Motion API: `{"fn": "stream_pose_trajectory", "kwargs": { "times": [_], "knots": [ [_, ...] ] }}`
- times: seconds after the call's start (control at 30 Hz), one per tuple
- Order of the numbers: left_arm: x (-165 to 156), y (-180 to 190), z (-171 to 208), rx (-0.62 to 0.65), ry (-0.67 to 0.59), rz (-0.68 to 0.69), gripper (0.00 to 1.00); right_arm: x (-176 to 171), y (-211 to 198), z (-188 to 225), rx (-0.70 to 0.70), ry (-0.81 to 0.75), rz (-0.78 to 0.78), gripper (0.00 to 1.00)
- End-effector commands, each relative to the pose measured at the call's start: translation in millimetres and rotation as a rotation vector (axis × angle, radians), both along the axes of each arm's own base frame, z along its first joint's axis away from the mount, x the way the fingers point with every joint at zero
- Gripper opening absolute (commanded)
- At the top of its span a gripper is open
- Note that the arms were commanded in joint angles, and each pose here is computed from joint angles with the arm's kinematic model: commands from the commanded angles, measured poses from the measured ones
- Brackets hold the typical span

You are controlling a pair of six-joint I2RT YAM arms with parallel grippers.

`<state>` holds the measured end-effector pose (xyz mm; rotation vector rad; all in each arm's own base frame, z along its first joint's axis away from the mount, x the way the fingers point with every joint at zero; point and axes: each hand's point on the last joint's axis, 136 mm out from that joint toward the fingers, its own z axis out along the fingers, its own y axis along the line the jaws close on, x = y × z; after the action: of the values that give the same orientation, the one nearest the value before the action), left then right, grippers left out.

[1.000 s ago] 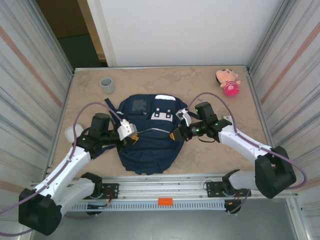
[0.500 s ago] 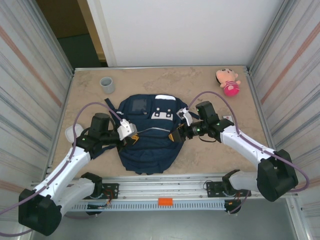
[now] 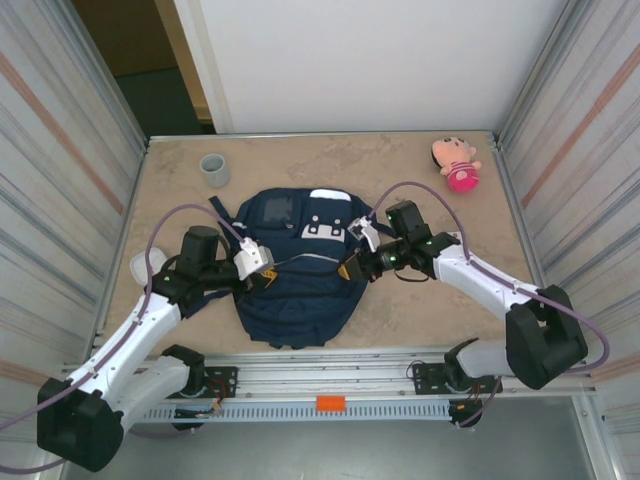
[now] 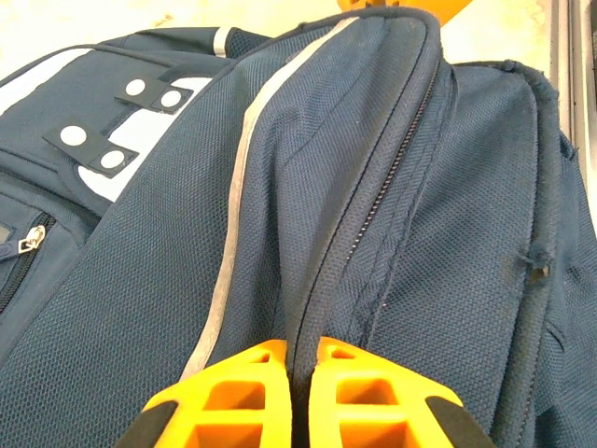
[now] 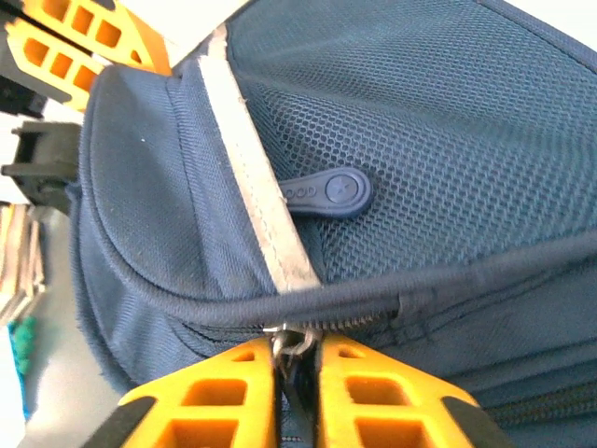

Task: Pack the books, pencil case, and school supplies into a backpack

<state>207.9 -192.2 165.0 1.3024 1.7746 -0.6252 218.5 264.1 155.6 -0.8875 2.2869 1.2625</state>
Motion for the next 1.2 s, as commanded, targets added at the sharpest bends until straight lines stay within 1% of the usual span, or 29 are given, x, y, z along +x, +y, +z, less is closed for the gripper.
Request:
{"fn": "stream_pose_trajectory", "kwargs": {
  "times": [0.0,0.17,0.3,0.33,0.4,0.43,0.5,0.53,0.63,0.73,0.8,1.0,1.17],
  "knots": [
    [7.7,-6.2,28.9,-0.061,-0.104,-0.021,0.02,2.0,-3.1,31.7,0.038,0.031,-0.027,0.07],
    [12.8,-4.3,24.9,-0.036,-0.095,-0.003,0.02,-10.0,-0.4,38.5,0.030,0.185,-0.009,0.01],
    [14.2,-5.8,24.3,-0.038,-0.079,-0.006,0.02,-13.9,6.6,37.8,0.001,0.251,-0.020,0.00],
    [14.9,-5.5,24.0,-0.035,-0.078,-0.002,0.02,-14.5,7.3,37.4,-0.011,0.260,-0.028,0.02],
    [15.7,-5.5,25.0,-0.038,-0.077,0.002,0.02,-16.0,9.0,35.3,-0.037,0.269,-0.048,0.12],
    [15.2,-5.9,25.3,-0.042,-0.074,0.002,0.02,-17.0,9.6,33.2,-0.049,0.262,-0.056,0.15],
    [15.2,-6.6,27.1,-0.049,-0.075,0.001,0.02,-18.9,9.4,26.5,-0.064,0.253,-0.068,0.18],
    [15.4,-6.4,26.9,-0.049,-0.075,0.002,0.02,-18.5,8.3,23.6,-0.065,0.254,-0.081,0.18],
    [15.1,-5.4,27.2,-0.044,-0.080,0.006,0.02,-15.6,3.9,14.1,-0.082,0.257,-0.134,0.16],
    [15.3,-4.5,27.1,-0.043,-0.088,0.011,0.02,-12.4,0.3,14.1,-0.078,0.235,-0.174,0.05],
    [16.9,-3.7,26.8,-0.038,-0.091,0.019,0.02,-9.3,-3.2,18.7,-0.079,0.204,-0.203,0.01],
    [32.2,0.7,23.3,-0.017,-0.056,0.101,0.02,-7.9,-10.8,35.2,-0.063,0.158,-0.271,0.00],
    [35.5,-6.8,35.4,-0.068,-0.035,0.100,0.02,-13.6,3.3,43.3,-0.065,0.139,-0.270,0.00]
  ]
}}
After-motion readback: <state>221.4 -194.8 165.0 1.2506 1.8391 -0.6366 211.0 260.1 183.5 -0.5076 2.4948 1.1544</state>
